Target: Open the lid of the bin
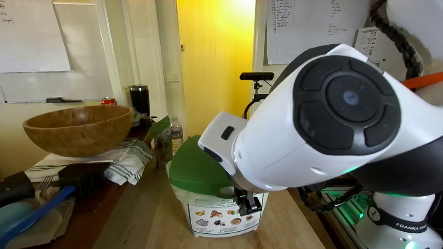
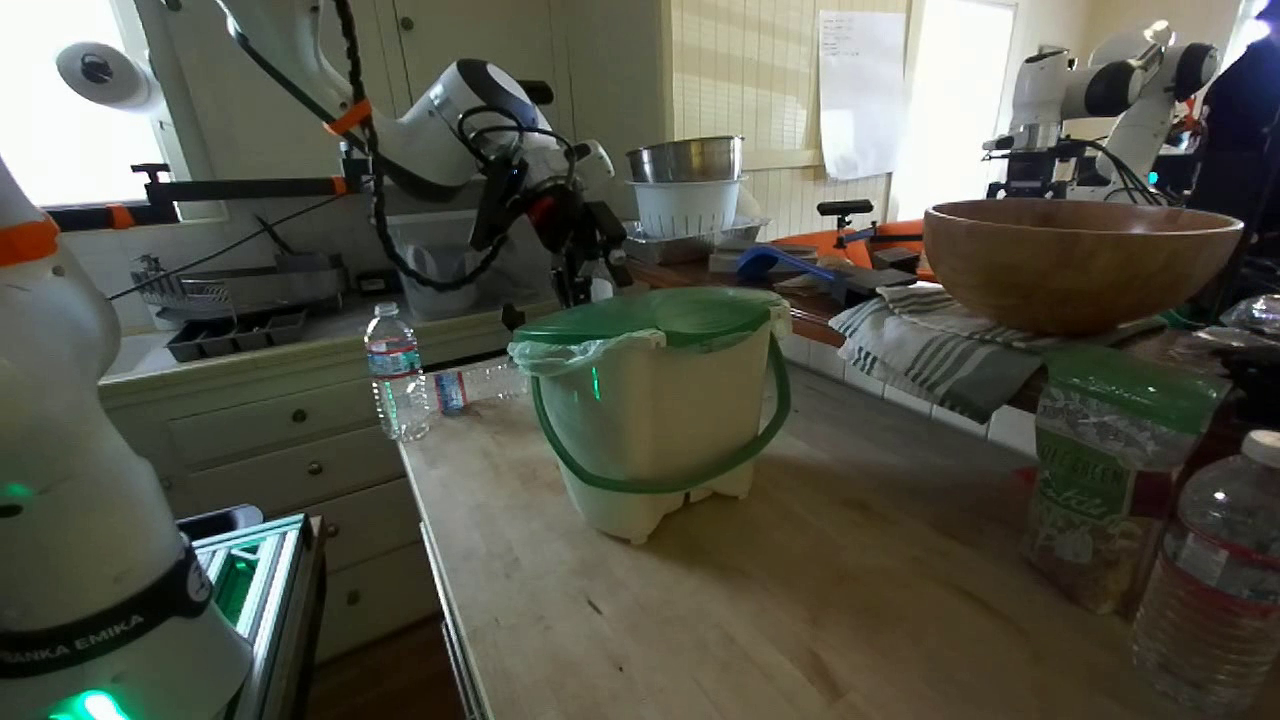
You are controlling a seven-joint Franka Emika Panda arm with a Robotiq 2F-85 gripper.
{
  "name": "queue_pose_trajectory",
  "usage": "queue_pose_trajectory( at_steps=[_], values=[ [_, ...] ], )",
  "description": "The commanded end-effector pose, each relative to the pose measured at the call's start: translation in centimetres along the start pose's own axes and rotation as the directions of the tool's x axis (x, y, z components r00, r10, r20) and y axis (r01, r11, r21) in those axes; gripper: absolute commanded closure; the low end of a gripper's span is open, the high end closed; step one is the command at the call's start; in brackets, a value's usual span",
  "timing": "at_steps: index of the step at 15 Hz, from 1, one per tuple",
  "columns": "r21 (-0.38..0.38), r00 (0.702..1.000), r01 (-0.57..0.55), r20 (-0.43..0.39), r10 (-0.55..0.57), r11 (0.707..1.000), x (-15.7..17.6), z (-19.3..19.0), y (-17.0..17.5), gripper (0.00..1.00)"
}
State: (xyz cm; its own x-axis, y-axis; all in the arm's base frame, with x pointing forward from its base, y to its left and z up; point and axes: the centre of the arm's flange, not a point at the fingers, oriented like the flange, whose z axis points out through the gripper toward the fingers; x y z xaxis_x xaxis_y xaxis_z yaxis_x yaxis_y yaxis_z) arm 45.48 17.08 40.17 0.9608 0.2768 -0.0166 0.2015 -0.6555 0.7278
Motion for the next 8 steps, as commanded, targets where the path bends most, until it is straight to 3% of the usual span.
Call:
queue_pose_trajectory(
  at_steps=[1, 8],
  values=[
    [-0.028, 0.999, 0.037, 0.026, -0.036, 0.999, 0.63, 0.74, -0.57, 0.00],
    [-0.049, 0.999, 0.041, 0.007, -0.041, 0.998, 0.50, 0.26, -0.40, 0.00]
  ],
)
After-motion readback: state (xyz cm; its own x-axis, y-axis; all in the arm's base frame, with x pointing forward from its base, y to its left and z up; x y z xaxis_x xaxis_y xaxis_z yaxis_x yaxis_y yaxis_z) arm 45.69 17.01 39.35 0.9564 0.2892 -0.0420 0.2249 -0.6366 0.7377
